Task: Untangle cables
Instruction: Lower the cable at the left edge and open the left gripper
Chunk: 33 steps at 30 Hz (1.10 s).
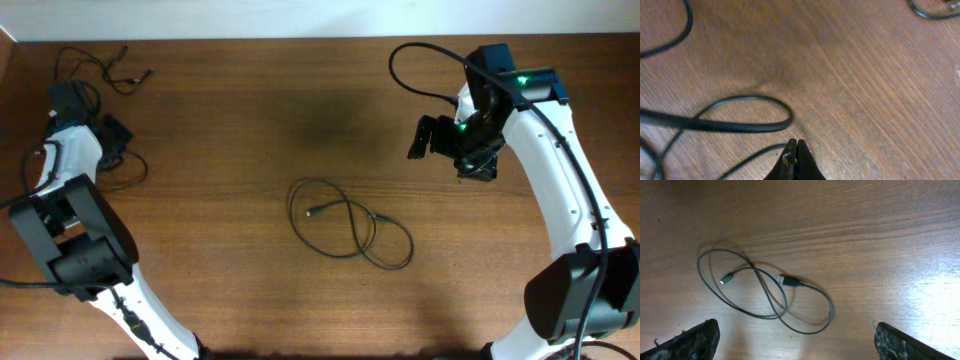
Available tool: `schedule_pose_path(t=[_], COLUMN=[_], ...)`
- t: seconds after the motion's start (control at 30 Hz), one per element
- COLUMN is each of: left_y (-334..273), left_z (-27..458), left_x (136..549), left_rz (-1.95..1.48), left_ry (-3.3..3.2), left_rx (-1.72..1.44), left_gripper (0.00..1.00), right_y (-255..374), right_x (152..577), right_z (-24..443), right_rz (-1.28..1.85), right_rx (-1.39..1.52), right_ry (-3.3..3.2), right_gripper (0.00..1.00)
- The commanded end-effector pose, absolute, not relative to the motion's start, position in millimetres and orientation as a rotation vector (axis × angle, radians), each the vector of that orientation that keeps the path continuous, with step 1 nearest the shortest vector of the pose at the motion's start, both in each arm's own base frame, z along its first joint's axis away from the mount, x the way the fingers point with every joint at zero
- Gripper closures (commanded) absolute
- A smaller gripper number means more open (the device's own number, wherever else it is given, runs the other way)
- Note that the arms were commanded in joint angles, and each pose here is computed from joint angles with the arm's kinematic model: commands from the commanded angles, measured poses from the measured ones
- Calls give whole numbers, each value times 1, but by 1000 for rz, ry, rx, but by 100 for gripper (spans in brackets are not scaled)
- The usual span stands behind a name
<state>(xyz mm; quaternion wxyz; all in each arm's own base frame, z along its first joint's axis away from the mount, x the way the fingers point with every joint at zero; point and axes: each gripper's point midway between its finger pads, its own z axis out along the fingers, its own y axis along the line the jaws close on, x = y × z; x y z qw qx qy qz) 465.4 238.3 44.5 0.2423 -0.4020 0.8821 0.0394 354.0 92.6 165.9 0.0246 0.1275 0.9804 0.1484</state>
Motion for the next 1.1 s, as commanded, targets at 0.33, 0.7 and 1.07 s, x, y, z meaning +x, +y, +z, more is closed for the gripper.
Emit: schedule_pose_path(t=[0.33,0.7,1.07], left_y=[252,261,269], left_z=[86,28,89], left_x=[420,405,459], left_rz=[259,418,387], left_ry=[2425,2744,2562], left_rx=[-1396,-707,-558], left_gripper=[1,1,100], right_y=[95,96,96], right_x=[358,368,369], right_z=[166,168,168], right_rz=[465,477,478], right_rx=[372,358,356], right_ry=[3018,2975,2969], right_gripper=[1,2,2])
